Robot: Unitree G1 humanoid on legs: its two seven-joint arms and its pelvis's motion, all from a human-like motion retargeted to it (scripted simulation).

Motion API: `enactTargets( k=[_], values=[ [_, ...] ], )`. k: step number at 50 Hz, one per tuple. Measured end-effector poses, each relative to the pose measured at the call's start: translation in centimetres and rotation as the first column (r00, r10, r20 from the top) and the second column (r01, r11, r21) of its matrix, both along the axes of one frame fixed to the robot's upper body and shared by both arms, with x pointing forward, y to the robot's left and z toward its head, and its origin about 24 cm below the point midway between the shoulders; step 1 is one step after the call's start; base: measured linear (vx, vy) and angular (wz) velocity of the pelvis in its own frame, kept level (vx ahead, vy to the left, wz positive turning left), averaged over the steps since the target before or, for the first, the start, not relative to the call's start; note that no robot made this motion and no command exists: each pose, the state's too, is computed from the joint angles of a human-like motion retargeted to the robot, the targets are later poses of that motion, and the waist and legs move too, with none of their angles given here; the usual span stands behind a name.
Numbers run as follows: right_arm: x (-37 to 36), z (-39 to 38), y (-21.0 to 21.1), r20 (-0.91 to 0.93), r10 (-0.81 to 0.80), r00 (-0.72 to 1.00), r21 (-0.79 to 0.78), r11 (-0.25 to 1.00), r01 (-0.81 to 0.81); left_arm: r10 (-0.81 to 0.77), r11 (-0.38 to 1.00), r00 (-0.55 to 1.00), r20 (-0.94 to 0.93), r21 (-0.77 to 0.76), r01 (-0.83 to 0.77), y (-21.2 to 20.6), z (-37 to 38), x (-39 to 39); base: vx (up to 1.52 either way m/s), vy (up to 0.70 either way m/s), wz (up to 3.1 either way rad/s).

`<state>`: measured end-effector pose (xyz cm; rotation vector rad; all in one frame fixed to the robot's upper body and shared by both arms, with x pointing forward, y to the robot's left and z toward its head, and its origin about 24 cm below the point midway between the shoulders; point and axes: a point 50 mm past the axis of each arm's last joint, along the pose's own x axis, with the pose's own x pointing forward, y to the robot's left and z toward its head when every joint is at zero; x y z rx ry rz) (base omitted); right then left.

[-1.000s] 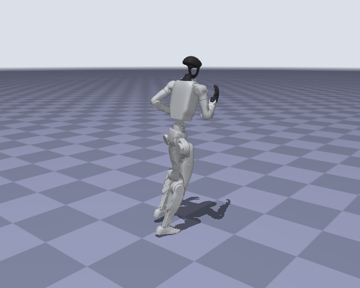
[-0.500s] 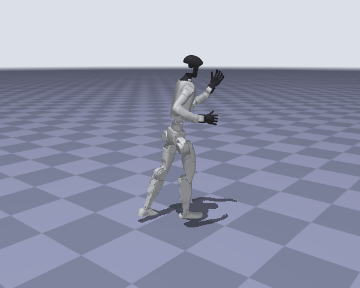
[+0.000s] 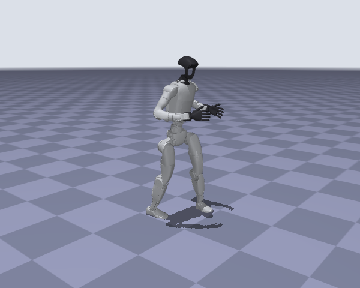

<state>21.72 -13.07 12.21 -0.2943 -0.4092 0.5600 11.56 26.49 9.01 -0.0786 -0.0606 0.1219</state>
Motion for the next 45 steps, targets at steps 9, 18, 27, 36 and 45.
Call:
enactTargets(
  k=[9, 18, 27, 36, 45],
  values=[
    [-0.8, -5.1, -0.8, -0.207, -0.392, 0.896, 0.211, 0.877, 0.432, -0.061, 0.997, 0.889, 0.454, -0.010, 0.074, -7.8, 5.5, 10.5, 0.26, 0.24, -1.31],
    [-3.9, -2.4, -4.6, -0.135, -0.248, 0.959, 0.074, 0.963, 0.260, -0.257, 0.872, 0.593, 0.763, -0.082, 0.483, -14.0, 12.9, 10.7, 0.46, -0.09, -1.75],
    [0.2, -0.5, 0.0, -0.014, -0.182, 0.983, 0.188, 0.965, 0.182, 0.079, 0.974, 0.856, 0.510, -0.224, 0.043, -10.5, 6.4, 11.8, 0.52, -0.04, -3.15],
    [0.7, 9.2, 4.0, 0.275, -0.231, 0.933, 0.636, 0.771, 0.003, -0.039, 0.997, 0.996, 0.086, 0.064, 0.033, -4.7, 0.0, 3.6, 0.78, 0.15, -2.07],
    [-1.4, 6.9, 3.7, 0.271, 0.063, 0.961, 0.458, 0.870, -0.186, -0.048, 0.997, 0.875, 0.482, 0.075, 0.013, -5.2, 5.6, 7.6, 0.87, 0.36, -0.04]
  ],
)
